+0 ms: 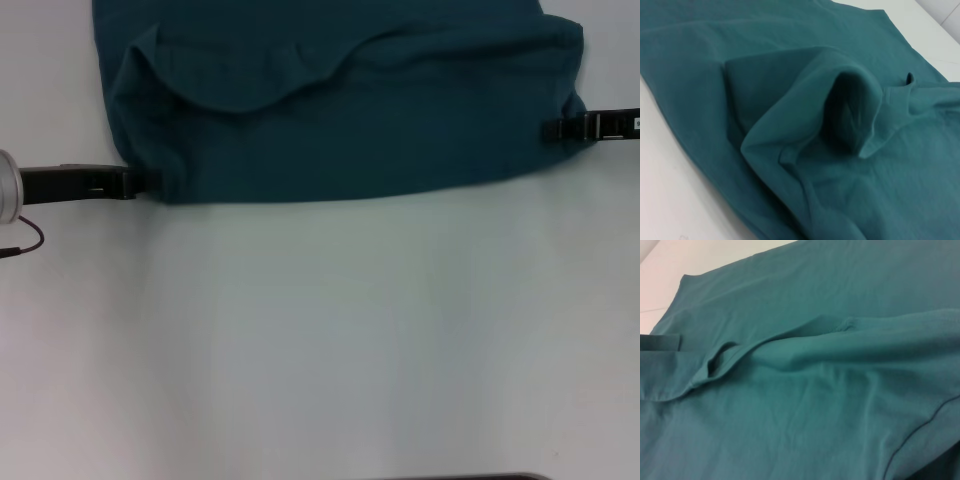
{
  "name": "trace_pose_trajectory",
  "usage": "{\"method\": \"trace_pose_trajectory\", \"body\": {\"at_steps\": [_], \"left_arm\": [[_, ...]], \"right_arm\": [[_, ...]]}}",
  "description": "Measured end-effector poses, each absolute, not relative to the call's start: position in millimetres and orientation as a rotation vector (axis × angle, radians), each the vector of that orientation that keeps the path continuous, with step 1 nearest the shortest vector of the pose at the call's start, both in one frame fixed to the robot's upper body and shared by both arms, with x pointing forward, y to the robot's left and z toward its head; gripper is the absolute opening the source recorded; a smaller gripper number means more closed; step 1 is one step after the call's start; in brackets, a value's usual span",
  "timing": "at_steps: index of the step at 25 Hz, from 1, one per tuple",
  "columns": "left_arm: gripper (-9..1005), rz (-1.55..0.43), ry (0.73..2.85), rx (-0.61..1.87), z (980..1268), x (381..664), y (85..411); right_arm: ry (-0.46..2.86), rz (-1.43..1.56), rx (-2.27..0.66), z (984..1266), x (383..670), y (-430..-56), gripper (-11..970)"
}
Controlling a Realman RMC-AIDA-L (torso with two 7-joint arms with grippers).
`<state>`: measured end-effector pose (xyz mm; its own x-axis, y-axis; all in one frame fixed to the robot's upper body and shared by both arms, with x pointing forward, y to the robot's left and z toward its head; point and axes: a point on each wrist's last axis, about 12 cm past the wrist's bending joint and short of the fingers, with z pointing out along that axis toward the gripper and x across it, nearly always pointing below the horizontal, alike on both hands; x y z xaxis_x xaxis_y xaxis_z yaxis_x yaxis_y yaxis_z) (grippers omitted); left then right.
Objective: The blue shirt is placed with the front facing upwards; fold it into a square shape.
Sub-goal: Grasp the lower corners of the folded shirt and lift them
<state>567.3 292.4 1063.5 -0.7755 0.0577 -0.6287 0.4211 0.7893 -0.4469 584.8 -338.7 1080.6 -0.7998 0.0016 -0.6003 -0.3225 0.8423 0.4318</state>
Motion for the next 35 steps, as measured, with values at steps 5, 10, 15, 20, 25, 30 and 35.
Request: {"method": "trace_pose_trajectory", "body": {"at_steps": [5,10,15,20,25,30,35], "left_arm": [[69,-0.774,2.366,0.35,1063.8,567.9,293.9],[3,-0.759,2.367,0.345,1064.3,568.8,296.8],[3,-0.756,2.368,0.347,1072.2,565.4,306.7],[3,-0.799,2.367,0.397,1084.6,555.1,316.3],[3,-0.848,2.392,0.423,1086.6,542.0,323.2],[3,-0.876,2.414,0.431,1085.8,524.3,333.1],[3,-0.914,2.43,0.452,1086.8,505.5,341.6]], "right_arm": [[2.41,0.706,-0.232,1080.4,584.4,-339.3,47],[2.412,0.702,-0.224,1079.3,582.9,-341.2,47],[2.418,0.729,-0.217,1077.9,575.5,-346.2,47],[2.389,0.783,-0.239,1083.1,559.5,-355.9,47],[2.404,0.837,-0.266,1082.9,541.9,-361.7,46],[2.429,0.913,-0.298,1076.6,518.9,-367.2,46],[2.443,0.97,-0.322,1069.6,495.7,-372.9,46]]}}
